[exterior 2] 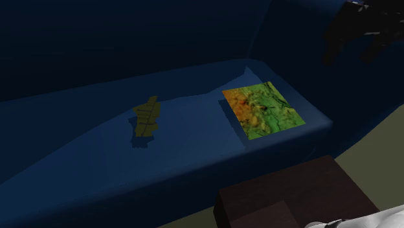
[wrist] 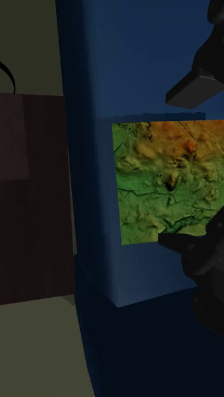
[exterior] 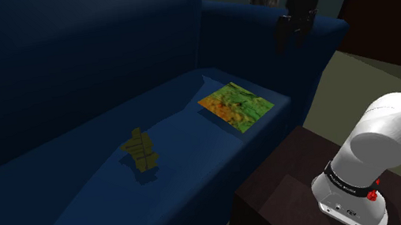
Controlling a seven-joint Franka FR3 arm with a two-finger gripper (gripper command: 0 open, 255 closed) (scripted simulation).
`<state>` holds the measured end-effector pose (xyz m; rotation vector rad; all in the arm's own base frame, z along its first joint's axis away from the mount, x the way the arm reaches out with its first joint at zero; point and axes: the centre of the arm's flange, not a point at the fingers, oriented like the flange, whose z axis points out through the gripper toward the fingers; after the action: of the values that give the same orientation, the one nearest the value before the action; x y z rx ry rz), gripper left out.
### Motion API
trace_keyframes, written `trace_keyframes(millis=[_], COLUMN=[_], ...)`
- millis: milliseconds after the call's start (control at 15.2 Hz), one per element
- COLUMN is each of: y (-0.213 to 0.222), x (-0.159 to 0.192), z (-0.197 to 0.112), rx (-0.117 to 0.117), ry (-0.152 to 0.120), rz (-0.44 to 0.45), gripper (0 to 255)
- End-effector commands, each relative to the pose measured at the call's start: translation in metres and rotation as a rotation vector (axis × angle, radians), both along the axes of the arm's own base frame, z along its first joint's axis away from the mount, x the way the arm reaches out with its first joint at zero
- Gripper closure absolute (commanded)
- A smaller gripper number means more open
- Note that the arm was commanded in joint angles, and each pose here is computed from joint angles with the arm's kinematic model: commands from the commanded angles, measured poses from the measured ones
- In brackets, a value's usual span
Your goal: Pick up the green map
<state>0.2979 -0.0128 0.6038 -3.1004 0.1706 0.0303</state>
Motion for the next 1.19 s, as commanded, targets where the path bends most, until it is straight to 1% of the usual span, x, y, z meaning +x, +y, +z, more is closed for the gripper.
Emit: trace_keyframes(millis=[0,528,1122], y=[0.0,0.088,0.183], x=[0.0,0.038,0.089], z=[0.0,-0.042,-0.088], rx=[0.0,0.001,0.002], ry=[0.0,-0.014,-0.03], rz=[0.0,-0.07,-0.149], gripper=[0,0,0])
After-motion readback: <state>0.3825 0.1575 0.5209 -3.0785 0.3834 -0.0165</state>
